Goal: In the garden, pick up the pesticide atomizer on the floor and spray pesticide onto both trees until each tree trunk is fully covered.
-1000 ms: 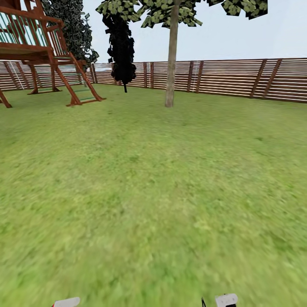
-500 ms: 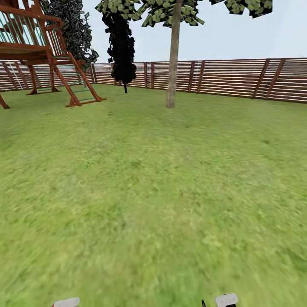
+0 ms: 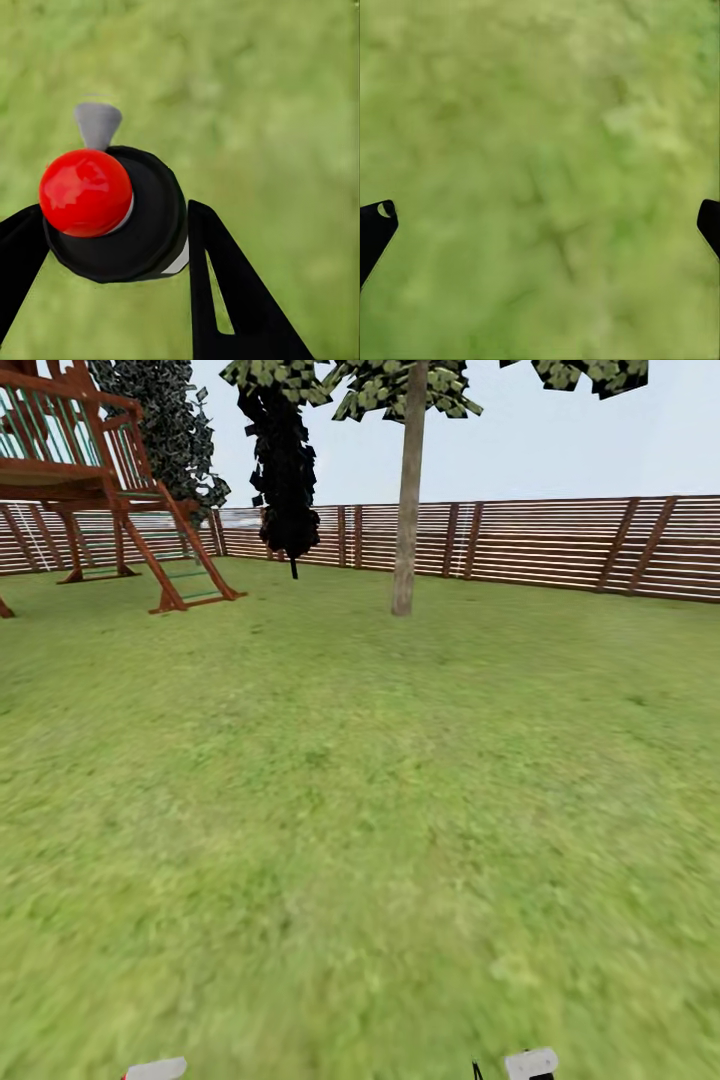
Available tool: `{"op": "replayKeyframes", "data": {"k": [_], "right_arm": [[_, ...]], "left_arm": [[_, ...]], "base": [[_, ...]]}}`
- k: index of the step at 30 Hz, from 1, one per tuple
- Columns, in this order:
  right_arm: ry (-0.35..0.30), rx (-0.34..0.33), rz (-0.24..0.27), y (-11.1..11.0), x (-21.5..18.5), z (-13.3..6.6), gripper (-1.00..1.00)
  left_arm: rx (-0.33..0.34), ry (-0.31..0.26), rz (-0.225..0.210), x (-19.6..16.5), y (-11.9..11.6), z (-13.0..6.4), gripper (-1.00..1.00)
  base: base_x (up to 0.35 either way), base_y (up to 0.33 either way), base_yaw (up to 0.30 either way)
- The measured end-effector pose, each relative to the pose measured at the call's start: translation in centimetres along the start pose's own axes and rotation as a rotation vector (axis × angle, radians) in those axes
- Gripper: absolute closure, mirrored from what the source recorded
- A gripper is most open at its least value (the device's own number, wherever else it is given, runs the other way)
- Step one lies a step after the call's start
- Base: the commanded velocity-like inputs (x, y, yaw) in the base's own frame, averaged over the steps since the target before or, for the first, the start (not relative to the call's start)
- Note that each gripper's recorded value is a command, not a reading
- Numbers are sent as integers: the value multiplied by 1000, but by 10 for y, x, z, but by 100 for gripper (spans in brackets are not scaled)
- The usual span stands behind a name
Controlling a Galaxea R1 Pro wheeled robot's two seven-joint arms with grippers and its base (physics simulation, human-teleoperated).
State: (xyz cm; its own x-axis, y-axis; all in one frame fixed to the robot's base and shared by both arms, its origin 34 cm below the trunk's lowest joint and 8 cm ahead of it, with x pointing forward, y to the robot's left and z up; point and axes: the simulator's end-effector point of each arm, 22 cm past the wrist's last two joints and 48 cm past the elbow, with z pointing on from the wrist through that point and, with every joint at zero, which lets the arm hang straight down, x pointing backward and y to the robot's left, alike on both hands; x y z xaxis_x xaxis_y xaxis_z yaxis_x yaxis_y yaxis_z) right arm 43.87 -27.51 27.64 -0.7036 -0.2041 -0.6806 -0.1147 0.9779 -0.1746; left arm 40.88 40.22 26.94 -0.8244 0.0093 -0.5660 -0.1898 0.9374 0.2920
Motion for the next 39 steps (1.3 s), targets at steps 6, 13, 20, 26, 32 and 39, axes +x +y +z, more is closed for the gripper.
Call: {"op": "replayKeyframes", "data": {"k": [6, 13, 20, 26, 32, 39], "right_arm": [[0, 0, 0, 0, 0, 0, -100], [0, 0, 0, 0, 0, 0, -100], [0, 0, 0, 0, 0, 0, -100], [0, 0, 0, 0, 0, 0, -100], [0, 0, 0, 0, 0, 0, -100], [0, 0, 0, 0, 0, 0, -100]], "left_arm": [[0, 0, 0, 0, 0, 0, 100], [-1, 0, 0, 0, 0, 0, 100], [-1, 0, 0, 0, 0, 0, 100], [-1, 0, 0, 0, 0, 0, 100], [-1, 0, 0, 0, 0, 0, 100], [-1, 0, 0, 0, 0, 0, 100]], "base": [[338, 0, 0], [338, 0, 0], [338, 0, 0], [338, 0, 0], [338, 0, 0], [338, 0, 0]]}}
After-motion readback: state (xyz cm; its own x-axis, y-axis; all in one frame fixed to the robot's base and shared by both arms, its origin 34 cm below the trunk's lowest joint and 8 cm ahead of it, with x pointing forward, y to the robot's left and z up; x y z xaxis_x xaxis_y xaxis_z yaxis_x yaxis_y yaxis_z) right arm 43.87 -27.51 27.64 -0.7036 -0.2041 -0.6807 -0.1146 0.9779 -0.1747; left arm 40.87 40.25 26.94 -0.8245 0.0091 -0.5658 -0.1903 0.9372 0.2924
